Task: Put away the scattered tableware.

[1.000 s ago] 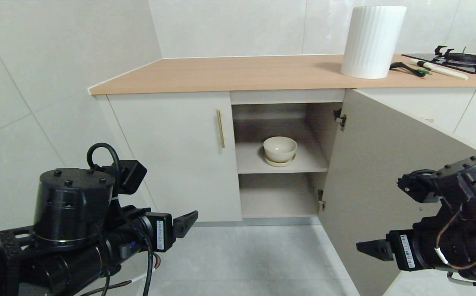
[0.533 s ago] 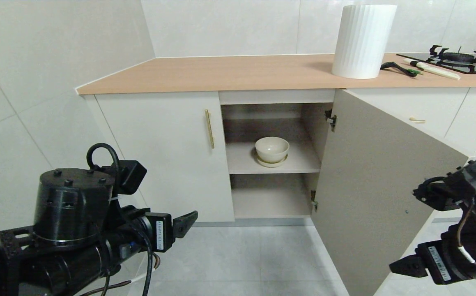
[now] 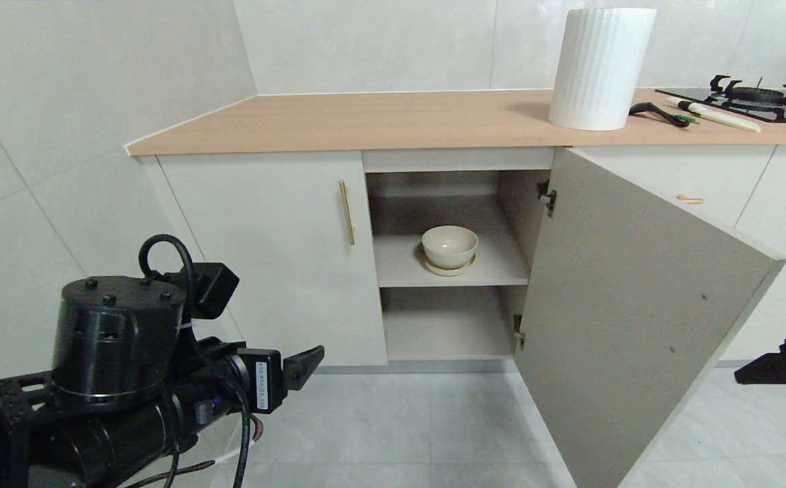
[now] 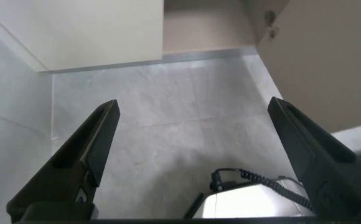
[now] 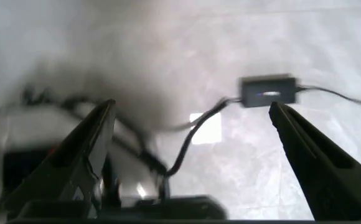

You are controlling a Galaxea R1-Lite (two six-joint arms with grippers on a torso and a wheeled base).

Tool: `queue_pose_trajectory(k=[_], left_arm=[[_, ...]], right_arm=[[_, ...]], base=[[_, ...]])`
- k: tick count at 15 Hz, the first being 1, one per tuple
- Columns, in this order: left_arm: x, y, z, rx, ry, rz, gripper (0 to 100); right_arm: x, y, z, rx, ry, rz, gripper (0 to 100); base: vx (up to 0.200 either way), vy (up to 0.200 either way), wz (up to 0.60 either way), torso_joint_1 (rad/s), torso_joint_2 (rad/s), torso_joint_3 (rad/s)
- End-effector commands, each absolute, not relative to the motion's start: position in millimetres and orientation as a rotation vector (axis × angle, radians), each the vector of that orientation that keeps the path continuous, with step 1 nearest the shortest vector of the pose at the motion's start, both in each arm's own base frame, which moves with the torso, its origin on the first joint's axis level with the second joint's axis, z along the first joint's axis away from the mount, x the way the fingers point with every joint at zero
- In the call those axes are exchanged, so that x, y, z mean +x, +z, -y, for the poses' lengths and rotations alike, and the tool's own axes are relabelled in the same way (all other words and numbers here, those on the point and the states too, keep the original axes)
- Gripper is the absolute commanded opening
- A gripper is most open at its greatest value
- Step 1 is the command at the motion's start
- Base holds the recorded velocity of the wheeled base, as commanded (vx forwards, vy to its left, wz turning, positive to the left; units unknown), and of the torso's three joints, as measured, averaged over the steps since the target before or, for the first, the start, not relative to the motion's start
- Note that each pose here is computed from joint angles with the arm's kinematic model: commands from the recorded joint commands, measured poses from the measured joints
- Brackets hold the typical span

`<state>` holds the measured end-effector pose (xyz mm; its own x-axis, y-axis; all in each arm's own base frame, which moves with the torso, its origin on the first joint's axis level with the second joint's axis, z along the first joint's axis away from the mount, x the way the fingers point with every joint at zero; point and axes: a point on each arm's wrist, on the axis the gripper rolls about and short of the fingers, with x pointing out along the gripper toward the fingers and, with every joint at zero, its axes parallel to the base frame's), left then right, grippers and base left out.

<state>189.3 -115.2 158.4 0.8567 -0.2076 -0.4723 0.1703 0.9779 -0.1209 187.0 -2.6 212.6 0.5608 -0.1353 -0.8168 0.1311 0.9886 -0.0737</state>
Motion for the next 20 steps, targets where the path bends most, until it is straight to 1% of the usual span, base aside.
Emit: queue_pose_trajectory(k=[1, 4, 8, 10, 12, 15, 18, 20], left_arm=[[189.5, 158.0, 115.0, -0.075, -0.197, -0.506, 100], [189.3, 158.0, 115.3, -0.074, -0.198, -0.506, 100], [189.7, 158.0, 115.6, -0.075, -0.2, -0.506, 100], [189.7, 158.0, 115.6, -0.075, -0.2, -0.506, 100], [189.5, 157.6, 115.5, -0.076, -0.199, -0.508, 100], [189.3, 158.0, 115.3, -0.075, -0.2, -0.506, 100], [189.3, 158.8, 115.3, -0.078, -0.2, -0.502, 100], [189.3, 158.8, 115.3, -0.078, -0.2, -0.502, 100]], right_arm=[[191.4, 226.3, 36.3, 0.035, -0.28, -0.888, 100], [201.7, 228.1, 51.0, 0.056, -0.324, -0.813, 100], [225.2, 215.8, 56.2, 0.094, -0.339, -0.794, 100], [243.1, 203.4, 44.6, 0.146, -0.312, -0.809, 100], [248.2, 198.4, 34.9, 0.166, -0.289, -0.799, 100], [245.2, 190.5, 18.4, 0.147, -0.219, -0.737, 100], [238.2, 190.9, 2.2, 0.132, -0.156, -0.716, 100], [232.6, 195.5, -20.5, 0.169, -0.065, -0.703, 100]], base=[[0.0, 0.0, 0.0, 0.0, 0.0, 0.0], [0.0, 0.0, 0.0, 0.0, 0.0, 0.0], [0.0, 0.0, 0.0, 0.0, 0.0, 0.0], [0.0, 0.0, 0.0, 0.0, 0.0, 0.0], [0.0, 0.0, 0.0, 0.0, 0.0, 0.0], [0.0, 0.0, 0.0, 0.0, 0.0, 0.0], [0.0, 0.0, 0.0, 0.0, 0.0, 0.0], [0.0, 0.0, 0.0, 0.0, 0.0, 0.0]])
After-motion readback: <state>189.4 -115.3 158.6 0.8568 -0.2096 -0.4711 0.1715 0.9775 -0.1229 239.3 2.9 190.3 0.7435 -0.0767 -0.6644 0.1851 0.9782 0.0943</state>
